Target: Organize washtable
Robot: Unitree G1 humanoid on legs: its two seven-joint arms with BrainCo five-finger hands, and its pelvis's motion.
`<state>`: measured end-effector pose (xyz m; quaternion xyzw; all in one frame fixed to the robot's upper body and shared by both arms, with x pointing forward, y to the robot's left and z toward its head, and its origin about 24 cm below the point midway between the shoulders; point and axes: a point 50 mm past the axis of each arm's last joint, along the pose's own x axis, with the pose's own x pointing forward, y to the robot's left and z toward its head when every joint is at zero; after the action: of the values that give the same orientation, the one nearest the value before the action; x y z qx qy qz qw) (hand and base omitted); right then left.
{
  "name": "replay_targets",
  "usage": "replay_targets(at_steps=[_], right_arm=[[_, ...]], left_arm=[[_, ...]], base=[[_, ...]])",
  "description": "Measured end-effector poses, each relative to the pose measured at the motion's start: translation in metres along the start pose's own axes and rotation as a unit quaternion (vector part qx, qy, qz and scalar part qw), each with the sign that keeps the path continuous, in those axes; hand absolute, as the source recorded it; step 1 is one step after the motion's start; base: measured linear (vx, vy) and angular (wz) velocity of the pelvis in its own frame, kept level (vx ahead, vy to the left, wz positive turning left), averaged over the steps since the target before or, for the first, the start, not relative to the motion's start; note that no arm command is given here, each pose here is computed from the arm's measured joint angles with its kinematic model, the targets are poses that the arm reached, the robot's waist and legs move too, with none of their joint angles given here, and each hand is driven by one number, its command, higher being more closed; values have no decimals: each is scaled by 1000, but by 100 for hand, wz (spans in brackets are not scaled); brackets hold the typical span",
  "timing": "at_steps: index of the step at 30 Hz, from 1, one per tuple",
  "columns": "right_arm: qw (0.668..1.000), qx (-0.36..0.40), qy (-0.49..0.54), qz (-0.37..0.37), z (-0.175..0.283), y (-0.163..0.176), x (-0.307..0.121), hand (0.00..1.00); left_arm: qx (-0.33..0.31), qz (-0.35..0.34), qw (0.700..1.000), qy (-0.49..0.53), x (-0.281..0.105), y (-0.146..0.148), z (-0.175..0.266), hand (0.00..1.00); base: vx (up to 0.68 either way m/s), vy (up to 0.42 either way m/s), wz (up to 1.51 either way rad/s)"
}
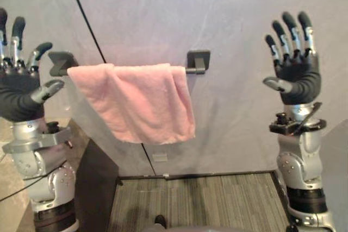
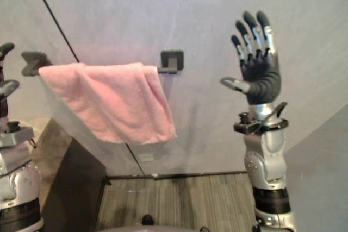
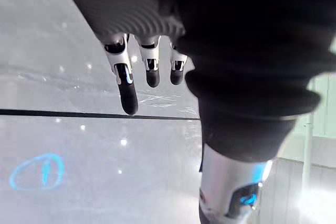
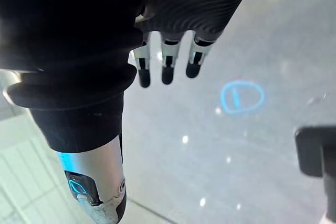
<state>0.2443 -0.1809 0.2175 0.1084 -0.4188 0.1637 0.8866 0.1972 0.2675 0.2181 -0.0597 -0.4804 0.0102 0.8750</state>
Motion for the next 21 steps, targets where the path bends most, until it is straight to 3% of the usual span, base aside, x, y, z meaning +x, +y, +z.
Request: replay_targets(at_steps=[8, 15, 21], right_arm=[[991, 57, 22, 118, -13, 35, 8, 0], [955, 154, 110, 230, -42, 80, -16, 0], [929, 195, 160, 272, -53, 102, -35, 0]], left_arm=[[-69, -70, 995, -13, 1, -20, 2, 0], [-155, -96, 978, 100, -34, -31, -21, 0], [-187, -103, 964, 158, -54, -37, -30, 0]], base=[[0, 0, 0], [0, 2, 1], [-1, 24, 9]])
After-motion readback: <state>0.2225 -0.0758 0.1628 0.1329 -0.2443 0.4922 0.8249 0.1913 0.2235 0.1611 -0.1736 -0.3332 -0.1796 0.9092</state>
